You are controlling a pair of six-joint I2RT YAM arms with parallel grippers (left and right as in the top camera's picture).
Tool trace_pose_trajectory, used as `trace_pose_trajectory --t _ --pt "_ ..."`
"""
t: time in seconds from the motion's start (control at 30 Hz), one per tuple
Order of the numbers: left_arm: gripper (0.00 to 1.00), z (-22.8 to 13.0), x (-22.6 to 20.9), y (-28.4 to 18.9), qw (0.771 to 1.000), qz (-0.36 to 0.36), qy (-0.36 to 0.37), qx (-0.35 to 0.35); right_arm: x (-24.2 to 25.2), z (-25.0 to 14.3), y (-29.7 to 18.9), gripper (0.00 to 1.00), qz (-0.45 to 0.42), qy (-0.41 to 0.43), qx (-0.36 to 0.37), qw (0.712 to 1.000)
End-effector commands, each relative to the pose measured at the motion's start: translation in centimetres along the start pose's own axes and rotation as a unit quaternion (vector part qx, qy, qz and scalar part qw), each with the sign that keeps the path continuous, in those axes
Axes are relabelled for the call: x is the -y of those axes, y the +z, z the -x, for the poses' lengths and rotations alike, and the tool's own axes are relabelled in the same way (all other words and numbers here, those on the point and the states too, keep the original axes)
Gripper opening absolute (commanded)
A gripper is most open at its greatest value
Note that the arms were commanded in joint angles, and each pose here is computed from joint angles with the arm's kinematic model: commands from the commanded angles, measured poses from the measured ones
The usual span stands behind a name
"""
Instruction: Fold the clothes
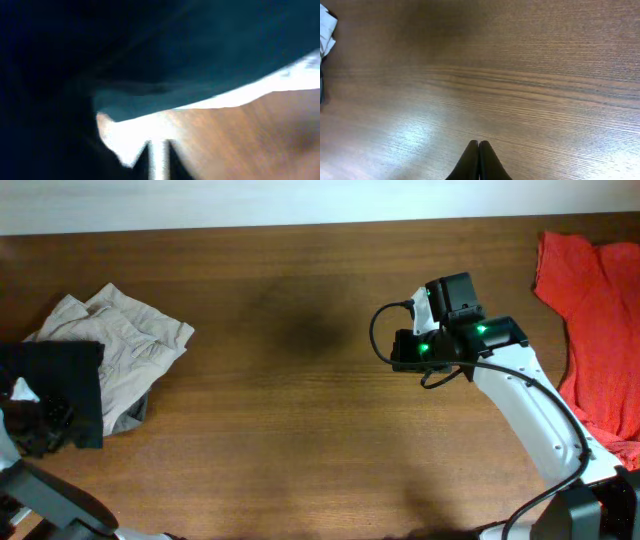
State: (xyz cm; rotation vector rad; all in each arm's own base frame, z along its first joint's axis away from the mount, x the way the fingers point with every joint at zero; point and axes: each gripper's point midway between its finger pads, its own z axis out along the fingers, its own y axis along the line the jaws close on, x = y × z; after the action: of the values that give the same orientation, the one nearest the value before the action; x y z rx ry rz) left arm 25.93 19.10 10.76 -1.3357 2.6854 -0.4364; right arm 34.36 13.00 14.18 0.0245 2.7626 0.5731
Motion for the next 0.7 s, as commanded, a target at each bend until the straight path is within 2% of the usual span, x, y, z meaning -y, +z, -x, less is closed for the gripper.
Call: trace_pose_trajectory --t 0.0,0.03,0.07,0.23,0.37,0.4,0.43,0.47,0.53,0.57,0.67 --pt "0.70 0.0 1.9 -0.2 0.998 -0.057 -0.019 -0.003 0.2 0.2 0.0 0.04 -0.006 -0.004 0.002 1.000" --pt "0.93 0.0 2.0 -0.2 0.998 -0.058 -0.019 -0.003 0.2 0.2 0.0 0.04 -0.006 -0.004 0.002 1.000" --pt "0.99 -0.1 2.0 -0.2 0.998 -0.060 -0.020 -0.005 0.2 0.2 0.0 0.04 -0.006 -0.004 0.002 1.000" --pt "0.99 -1.1 3.8 -0.7 0.992 -0.117 -0.030 -0.030 0.2 0.2 0.0 0.04 -0.006 -0.004 0.002 1.000" --pt "0.99 -1.4 5.1 -1.6 0.978 -0.177 -0.102 -0.051 0.2 0.2 0.0 0.04 -0.006 -0.004 0.002 1.000" --pt "0.84 -1.1 4.5 -1.8 0.977 -0.174 -0.113 -0.045 0.2 0.2 0.0 0.04 -0.006 -0.004 0.002 1.000" --pt "0.75 -0.7 3.1 -1.5 0.985 -0.137 -0.101 -0.030 0.2 0.1 0.0 0.04 -0.006 -0.004 0.002 1.000" --pt "0.73 -0.3 1.0 -1.2 0.993 -0.073 -0.090 -0.014 0.3 0.1 0.0 0.04 -0.006 -0.004 0.001 1.000" --pt "0.73 -0.2 -3.5 -1.3 0.994 0.068 -0.086 0.003 0.3 0.1 0.0 0.04 -0.006 -0.004 0.001 1.000" --pt "0.76 -0.5 -5.3 -1.8 0.988 0.125 -0.089 0.003 0.3 0.1 0.0 0.04 -0.007 -0.004 0.001 1.000" --pt "0.77 -1.1 -6.8 -2.9 0.974 0.192 -0.121 0.007 0.2 0.2 0.0 0.04 -0.005 -0.005 0.004 1.000"
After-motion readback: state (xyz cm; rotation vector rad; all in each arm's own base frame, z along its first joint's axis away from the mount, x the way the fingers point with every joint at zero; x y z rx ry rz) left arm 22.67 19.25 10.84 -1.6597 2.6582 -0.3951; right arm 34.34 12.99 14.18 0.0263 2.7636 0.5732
